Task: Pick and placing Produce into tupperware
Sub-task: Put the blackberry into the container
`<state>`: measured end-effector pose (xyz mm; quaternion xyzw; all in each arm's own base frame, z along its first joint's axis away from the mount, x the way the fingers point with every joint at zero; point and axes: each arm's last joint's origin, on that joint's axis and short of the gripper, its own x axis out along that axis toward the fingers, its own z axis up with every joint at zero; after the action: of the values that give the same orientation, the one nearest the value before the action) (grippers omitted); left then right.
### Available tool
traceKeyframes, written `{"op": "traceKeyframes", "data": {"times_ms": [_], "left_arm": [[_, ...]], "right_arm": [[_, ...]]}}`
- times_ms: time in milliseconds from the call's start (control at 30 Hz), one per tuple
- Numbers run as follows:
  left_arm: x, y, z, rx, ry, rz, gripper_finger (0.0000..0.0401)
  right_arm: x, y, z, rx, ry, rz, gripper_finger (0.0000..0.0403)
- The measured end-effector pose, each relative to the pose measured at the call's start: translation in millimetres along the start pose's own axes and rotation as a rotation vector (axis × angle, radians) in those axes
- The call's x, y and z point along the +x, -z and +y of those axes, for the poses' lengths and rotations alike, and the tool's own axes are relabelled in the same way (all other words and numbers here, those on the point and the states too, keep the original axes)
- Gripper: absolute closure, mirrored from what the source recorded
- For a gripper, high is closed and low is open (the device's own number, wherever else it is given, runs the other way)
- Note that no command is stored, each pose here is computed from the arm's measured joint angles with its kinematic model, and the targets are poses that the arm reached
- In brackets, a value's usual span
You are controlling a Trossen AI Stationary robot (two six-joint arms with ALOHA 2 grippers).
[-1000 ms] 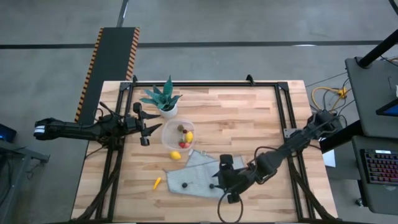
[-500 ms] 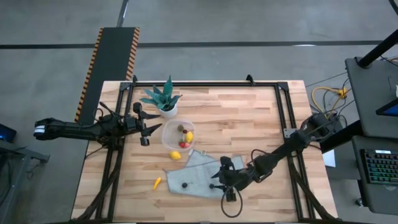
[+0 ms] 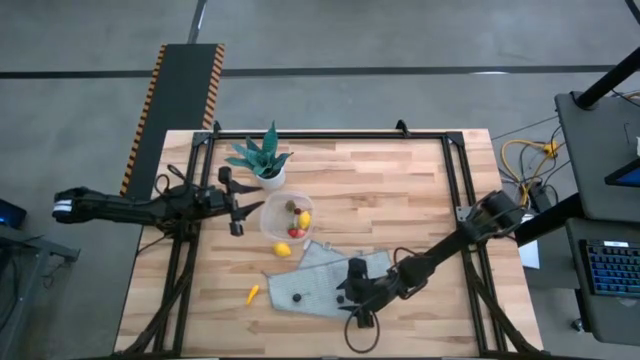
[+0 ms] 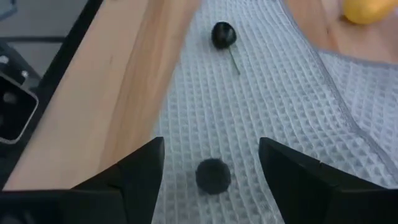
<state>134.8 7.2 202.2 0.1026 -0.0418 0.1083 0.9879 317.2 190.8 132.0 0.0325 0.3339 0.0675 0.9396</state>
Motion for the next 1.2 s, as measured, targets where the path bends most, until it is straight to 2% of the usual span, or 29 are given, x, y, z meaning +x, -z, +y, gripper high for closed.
{"op": "traceKeyframes", "data": {"times_ms": [200,400,1200], "left_arm": [[1.6,-0.8,-0.2,-0.002,-0.002,-0.012,0.0244],[3.5,-0.1,-0.7,-0.002,-0.002,-0.010,0.0244],[4.3,0.2,-0.9,-0.001,-0.001,-0.006,0.0244]], "right_arm": [[12.0,14.6,-2.3,0.014,0.020,0.051,0.0161],[26.0,16.8,1.4,0.010,0.020,0.064,0.0165],[22.4,15.0,1.0,0.001,0.027,0.085,0.0184]]}}
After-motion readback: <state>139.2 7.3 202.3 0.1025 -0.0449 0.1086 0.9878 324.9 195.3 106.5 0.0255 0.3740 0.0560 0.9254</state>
